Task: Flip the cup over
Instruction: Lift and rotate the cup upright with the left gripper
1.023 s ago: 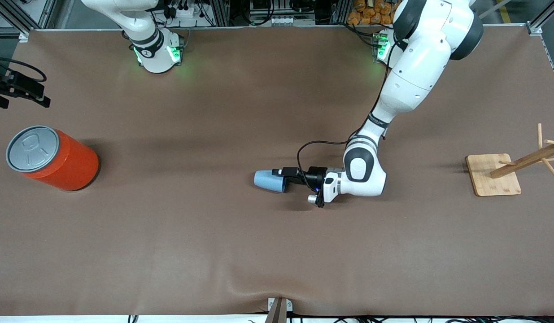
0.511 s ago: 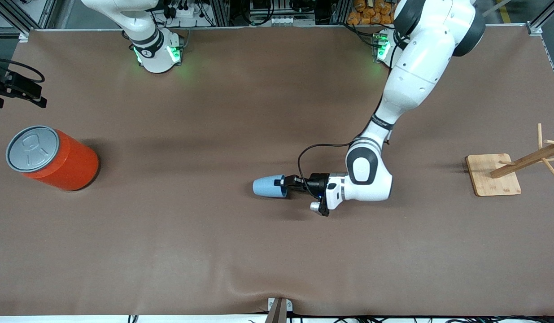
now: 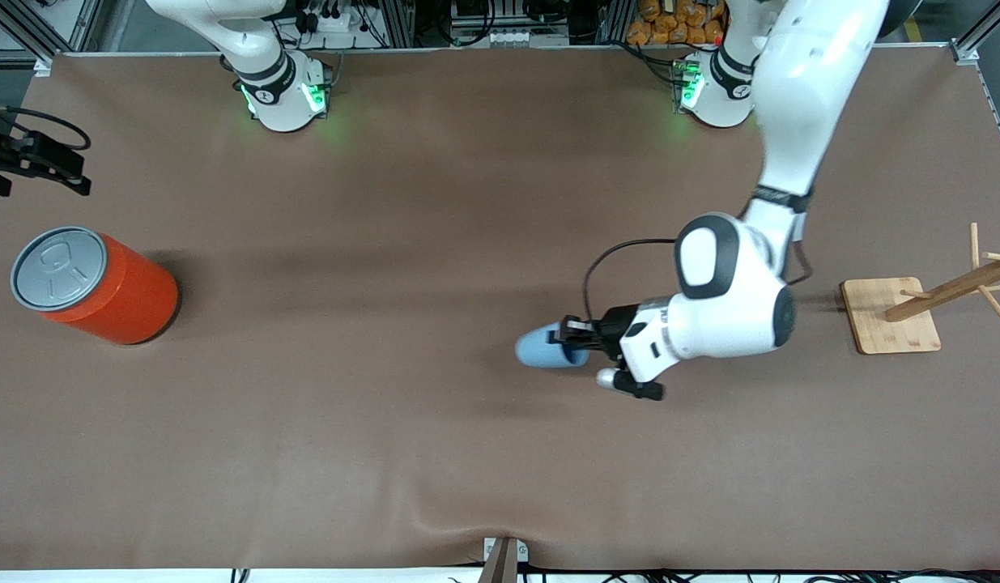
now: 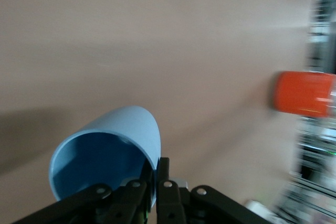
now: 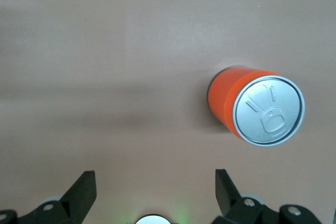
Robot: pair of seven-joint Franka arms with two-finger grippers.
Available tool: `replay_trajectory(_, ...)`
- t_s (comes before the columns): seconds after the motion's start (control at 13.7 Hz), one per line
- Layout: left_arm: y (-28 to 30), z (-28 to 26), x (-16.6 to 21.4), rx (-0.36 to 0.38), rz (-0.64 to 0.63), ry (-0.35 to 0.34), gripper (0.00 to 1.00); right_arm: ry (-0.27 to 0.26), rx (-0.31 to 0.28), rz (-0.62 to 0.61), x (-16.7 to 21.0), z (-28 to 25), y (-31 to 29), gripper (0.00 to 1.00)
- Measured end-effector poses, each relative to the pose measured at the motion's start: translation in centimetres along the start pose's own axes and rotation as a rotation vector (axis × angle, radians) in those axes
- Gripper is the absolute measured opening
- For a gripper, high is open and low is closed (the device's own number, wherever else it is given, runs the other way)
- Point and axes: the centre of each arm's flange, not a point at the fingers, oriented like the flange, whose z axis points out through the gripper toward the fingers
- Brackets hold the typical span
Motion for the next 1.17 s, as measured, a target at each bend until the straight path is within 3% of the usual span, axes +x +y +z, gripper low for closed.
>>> replay_trajectory(0.29, -4.3, -5.3, -0.7, 0.448, 0.052, -0.031, 0.05, -0.015, -0.006, -0.023, 0.6, 0.8, -1.3, 1.0)
replay_trajectory(0.37, -6.2, -6.1, -0.8, 0.515, 0.052, -0.035, 0.05, -0.015, -0.006, -0.015, 0.6, 0.8, -0.9, 1.0)
replay_trajectory(0.51, -11.0, -8.1, -1.0, 0.564, 0.008, -0.041, 0.05, -0.014, -0.005, -0.005, 0.6, 0.7, -0.4, 1.0)
replay_trajectory(0.73, -20.1, -10.8, -1.9, 0.569, -0.014, -0.008, 0.05, -0.008, 0.004, 0.0, 0.6, 0.5, -0.2, 1.0)
replay_trajectory(0.88, -24.5, -11.2, -3.3, 0.569, -0.036, -0.012, 0.05, -0.001, 0.049, 0.031, 0.6, 0.5, 1.3, 1.0)
replay_trajectory(1.17, -25.7, -9.6, -4.8, 0.564, -0.045, -0.055, 0.05, -0.003, 0.094, 0.085, 0.2, 0.8, 4.3, 1.0)
